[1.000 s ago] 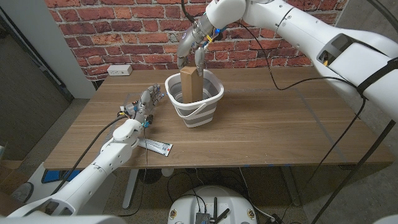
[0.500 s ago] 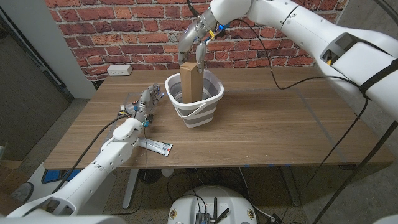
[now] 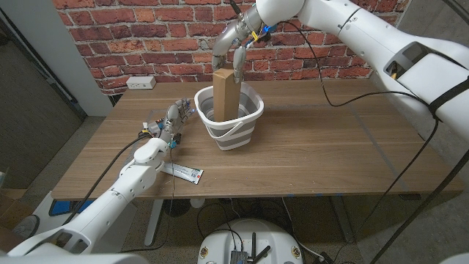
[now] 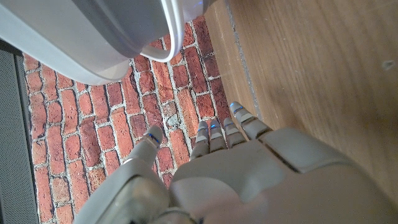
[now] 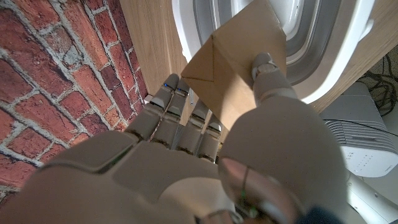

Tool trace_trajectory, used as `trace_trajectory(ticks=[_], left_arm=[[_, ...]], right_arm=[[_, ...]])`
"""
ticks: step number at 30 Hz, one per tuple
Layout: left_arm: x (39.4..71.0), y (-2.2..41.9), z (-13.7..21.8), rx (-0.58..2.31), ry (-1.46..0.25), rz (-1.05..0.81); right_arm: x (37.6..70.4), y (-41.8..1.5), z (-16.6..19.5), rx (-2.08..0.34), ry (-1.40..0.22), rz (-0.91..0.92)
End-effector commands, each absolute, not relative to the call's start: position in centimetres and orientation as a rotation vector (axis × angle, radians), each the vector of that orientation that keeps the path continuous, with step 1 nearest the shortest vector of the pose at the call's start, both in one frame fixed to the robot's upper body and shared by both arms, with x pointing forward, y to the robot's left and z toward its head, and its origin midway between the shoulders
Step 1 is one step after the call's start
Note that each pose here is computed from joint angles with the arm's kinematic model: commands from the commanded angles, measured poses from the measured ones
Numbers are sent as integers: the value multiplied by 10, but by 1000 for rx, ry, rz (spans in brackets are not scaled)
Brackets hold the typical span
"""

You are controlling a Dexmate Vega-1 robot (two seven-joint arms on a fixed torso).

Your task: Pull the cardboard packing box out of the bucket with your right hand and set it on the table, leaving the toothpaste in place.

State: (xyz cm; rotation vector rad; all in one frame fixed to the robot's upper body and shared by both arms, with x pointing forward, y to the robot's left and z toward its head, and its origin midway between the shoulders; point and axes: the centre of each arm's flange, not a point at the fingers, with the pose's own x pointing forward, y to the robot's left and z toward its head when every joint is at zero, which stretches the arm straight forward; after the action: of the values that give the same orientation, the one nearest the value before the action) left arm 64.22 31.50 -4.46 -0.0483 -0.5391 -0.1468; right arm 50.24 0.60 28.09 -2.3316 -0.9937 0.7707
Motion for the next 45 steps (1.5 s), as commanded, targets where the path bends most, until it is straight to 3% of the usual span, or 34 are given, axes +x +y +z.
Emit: trace_trajectory(ticks=[1,45], left_arm=[[640,314,-44,-44,-540,-143],[640,307,-40,-31,-533,-155]], right_arm=[[502,-10,291,-2222,-1016,762],[485,-83,303,-1977,-1007,607]])
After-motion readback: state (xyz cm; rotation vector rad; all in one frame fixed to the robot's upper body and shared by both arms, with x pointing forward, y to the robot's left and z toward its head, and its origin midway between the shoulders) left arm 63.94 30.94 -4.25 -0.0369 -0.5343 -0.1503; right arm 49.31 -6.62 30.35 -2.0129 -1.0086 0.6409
